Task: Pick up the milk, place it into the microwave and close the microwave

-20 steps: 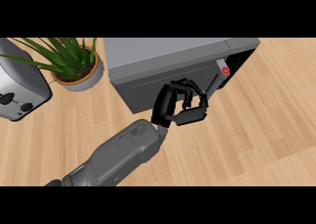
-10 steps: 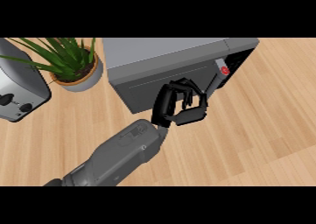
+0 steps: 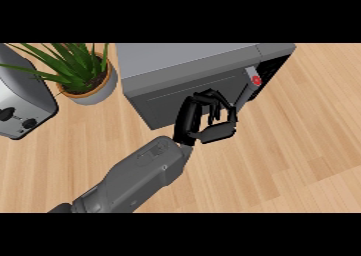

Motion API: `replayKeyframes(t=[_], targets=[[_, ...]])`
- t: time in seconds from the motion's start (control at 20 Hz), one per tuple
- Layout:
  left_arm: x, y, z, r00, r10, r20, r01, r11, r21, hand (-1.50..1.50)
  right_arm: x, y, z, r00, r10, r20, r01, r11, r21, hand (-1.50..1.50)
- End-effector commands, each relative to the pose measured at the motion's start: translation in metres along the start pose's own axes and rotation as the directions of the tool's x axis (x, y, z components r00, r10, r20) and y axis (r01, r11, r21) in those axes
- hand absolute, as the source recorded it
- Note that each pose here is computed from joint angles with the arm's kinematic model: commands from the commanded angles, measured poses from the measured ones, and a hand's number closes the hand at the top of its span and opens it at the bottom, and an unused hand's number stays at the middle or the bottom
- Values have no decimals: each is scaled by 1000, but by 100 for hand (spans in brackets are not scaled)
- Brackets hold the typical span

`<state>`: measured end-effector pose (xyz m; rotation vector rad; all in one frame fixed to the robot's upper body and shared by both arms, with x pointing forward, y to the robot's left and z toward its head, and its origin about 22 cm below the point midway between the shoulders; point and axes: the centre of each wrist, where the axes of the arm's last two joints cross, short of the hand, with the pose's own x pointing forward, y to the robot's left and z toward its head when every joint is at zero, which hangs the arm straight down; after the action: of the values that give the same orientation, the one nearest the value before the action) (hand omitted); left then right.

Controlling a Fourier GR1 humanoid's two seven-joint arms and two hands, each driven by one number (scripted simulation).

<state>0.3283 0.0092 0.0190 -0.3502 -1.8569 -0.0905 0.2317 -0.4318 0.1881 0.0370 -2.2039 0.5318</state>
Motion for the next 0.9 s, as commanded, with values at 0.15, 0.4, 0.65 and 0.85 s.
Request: replayKeyframes(t=[0.15, 0.4, 0.65, 0.85], targets=[[12, 5, -29, 999, -20, 33, 19, 999, 39, 150, 3, -15, -3, 1000, 29, -9, -29, 1000, -1, -150], [12, 5, -31, 1000, -11, 23, 10, 999, 34, 150, -3, -23, 1, 1000, -22, -4, 22, 1000, -22, -150], [10, 4, -28, 1000, -10, 30, 9, 1000, 25, 150, -10, -29, 2, 998, -63, 8, 63, 997, -47, -150], [13, 2, -32, 999, -11, 43, 10, 1000, 27, 150, -11, -35, 1, 997, -80, 12, 81, 996, -45, -150]])
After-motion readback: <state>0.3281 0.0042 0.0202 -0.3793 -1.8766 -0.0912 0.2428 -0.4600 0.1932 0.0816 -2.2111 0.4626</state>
